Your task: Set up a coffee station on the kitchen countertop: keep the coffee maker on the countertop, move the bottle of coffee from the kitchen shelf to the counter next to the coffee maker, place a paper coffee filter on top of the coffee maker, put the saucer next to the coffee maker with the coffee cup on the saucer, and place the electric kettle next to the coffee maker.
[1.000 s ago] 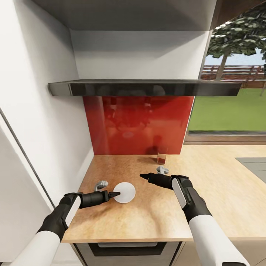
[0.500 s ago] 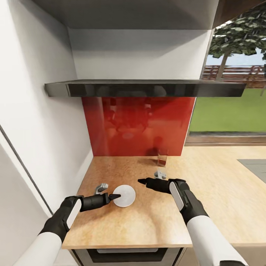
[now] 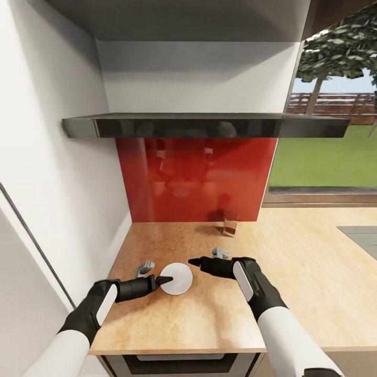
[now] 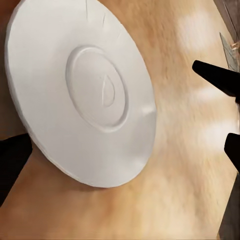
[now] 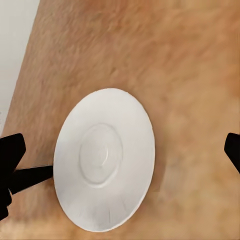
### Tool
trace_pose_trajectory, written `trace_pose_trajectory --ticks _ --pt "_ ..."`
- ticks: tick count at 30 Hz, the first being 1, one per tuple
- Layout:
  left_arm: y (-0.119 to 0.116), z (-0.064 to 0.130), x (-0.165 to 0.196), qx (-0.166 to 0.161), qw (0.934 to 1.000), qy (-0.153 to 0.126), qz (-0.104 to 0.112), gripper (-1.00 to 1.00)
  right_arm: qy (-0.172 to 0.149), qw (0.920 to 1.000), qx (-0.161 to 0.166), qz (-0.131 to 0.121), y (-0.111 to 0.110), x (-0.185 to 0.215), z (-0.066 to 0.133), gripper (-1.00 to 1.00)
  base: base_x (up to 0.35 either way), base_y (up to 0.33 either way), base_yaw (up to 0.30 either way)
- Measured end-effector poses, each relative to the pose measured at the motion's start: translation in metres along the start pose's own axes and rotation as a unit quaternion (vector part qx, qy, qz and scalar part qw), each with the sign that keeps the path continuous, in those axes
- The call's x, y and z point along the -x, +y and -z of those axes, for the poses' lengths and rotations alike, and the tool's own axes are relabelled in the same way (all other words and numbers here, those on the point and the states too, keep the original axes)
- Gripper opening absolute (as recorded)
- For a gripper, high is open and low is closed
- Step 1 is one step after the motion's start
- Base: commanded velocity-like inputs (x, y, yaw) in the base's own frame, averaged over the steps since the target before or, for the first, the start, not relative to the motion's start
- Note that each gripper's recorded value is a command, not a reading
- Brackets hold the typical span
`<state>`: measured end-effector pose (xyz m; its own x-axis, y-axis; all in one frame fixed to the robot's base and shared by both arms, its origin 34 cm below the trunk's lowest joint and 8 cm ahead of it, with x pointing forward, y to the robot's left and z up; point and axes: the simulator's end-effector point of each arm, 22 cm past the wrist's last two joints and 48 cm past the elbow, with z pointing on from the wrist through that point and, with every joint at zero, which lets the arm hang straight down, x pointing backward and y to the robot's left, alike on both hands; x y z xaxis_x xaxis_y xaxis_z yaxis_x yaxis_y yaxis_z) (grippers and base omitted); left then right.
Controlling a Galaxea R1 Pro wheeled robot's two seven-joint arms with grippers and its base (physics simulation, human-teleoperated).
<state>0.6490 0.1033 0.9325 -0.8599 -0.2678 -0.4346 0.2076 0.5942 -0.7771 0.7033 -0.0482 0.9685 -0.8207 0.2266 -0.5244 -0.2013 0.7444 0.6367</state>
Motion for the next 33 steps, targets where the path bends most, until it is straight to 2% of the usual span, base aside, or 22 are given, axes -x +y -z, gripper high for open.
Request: trace_pose_trajectory --ticks 4,12,18,33 --pt "0.005 -0.002 -0.008 0.001 0.9999 0.007 0.013 1.00 0.006 1.0000 0.001 -0.003 0.001 -0.005 -0.003 1.00 0.000 0.000 0.000" --pt "0.009 -0.004 -0.015 0.008 0.9997 0.017 0.014 1.00 0.009 0.9999 0.001 -0.006 0.000 -0.008 -0.004 1.00 0.075 0.000 0.000" --pt "0.016 -0.007 -0.029 0.008 0.9991 0.026 0.034 1.00 0.014 0.9999 0.001 -0.009 -0.001 -0.013 -0.006 1.00 0.008 0.000 0.000" --pt "0.014 -0.008 -0.031 0.008 0.9991 0.029 0.031 1.00 0.026 0.9995 0.007 -0.016 0.006 -0.025 -0.013 1.00 0.000 0.000 0.000"
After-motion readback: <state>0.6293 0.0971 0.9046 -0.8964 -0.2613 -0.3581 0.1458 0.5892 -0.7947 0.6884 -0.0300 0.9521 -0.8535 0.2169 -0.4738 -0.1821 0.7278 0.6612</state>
